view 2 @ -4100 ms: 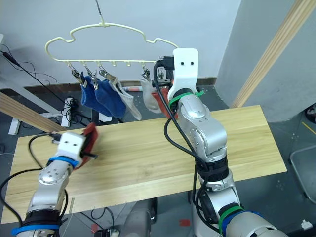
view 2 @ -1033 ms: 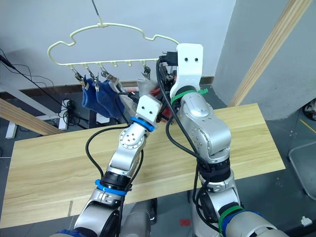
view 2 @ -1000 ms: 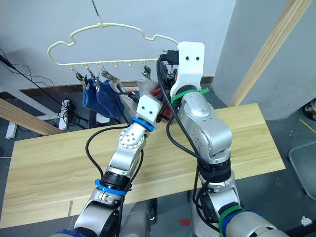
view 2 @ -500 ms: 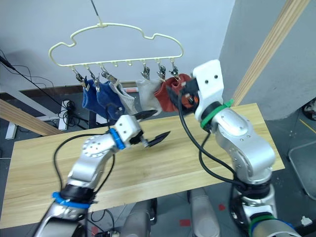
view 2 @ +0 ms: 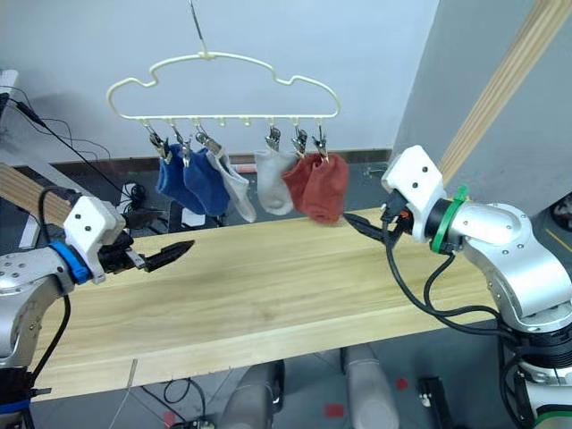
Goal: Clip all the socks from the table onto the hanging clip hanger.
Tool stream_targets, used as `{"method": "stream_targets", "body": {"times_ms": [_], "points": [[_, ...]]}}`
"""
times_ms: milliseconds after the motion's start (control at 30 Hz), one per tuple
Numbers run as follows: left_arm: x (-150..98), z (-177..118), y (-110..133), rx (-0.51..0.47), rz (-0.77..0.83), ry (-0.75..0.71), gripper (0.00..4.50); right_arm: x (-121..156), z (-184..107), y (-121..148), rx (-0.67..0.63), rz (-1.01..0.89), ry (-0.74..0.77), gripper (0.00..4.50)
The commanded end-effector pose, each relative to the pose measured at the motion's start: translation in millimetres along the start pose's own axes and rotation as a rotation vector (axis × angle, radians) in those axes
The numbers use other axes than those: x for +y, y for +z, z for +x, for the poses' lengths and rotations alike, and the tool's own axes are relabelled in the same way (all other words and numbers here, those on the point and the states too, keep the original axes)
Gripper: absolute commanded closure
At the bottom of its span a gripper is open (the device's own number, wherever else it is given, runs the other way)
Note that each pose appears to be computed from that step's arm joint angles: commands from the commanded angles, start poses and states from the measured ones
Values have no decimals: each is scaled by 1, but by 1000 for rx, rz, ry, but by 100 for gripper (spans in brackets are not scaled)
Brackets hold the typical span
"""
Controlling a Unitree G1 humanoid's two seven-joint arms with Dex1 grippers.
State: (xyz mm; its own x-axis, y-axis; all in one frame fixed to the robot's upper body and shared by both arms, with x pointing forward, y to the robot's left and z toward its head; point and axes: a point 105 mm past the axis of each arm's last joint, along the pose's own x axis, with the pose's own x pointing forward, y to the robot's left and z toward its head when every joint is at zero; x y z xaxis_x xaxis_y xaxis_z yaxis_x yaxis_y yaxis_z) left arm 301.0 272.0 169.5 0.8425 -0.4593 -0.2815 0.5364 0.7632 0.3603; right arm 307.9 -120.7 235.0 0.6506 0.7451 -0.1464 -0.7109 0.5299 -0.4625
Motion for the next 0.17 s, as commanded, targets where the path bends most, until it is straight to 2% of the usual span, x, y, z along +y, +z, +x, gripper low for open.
{"method": "stream_targets", "body": {"times_ms": [33, 167], "points": [[14, -11, -2, 2, 33, 60, 0, -7, -9, 1, -21, -51, -10, 3], [17, -9, -2, -30, 16, 66, 0, -8, -7, -5, -16, -62, -9, 3]]}}
